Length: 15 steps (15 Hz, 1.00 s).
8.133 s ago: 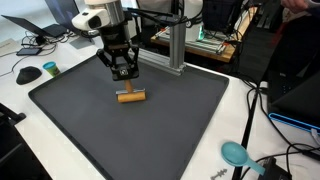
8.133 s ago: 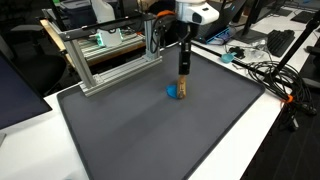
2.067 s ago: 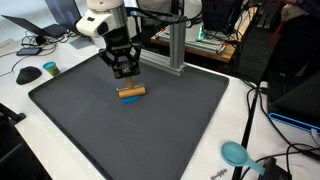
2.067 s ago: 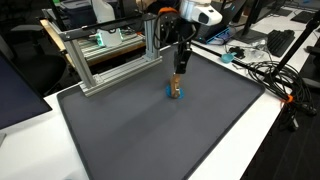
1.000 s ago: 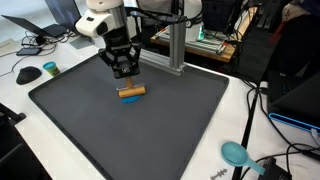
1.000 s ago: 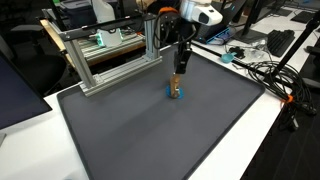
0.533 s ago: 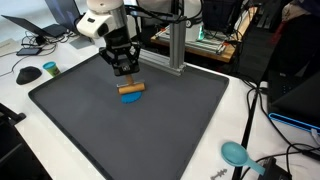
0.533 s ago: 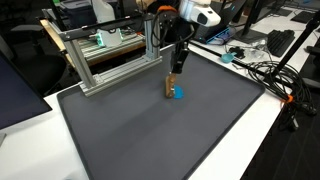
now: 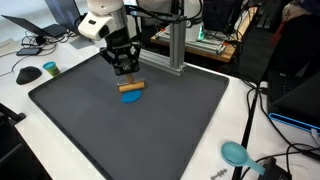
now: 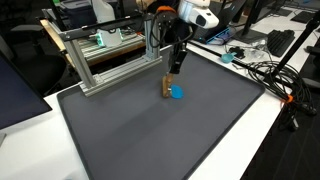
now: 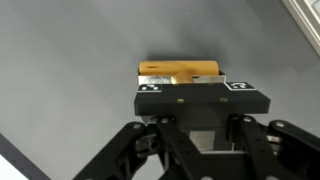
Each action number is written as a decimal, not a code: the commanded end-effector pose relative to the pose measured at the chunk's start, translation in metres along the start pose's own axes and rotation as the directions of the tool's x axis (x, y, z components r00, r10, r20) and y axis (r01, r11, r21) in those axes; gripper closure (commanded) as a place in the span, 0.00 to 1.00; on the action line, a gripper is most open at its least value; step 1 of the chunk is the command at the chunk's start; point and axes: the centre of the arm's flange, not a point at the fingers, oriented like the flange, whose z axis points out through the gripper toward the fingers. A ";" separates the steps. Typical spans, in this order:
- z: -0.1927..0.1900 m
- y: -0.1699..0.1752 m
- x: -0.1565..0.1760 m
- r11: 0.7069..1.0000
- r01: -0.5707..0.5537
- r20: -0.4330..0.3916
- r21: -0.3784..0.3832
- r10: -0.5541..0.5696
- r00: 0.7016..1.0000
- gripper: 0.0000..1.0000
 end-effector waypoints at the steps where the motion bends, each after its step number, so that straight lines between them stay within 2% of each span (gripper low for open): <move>1: 0.011 -0.001 0.003 1.000 0.006 0.040 0.019 -0.007 0.999 0.78; 5: 0.011 0.002 -0.004 0.999 -0.009 0.058 0.034 0.007 0.998 0.78; 10: -0.002 0.003 -0.038 0.998 -0.043 0.077 0.053 0.039 0.996 0.78; 15: -0.029 0.002 -0.049 0.995 -0.098 -0.037 0.030 0.099 0.994 0.78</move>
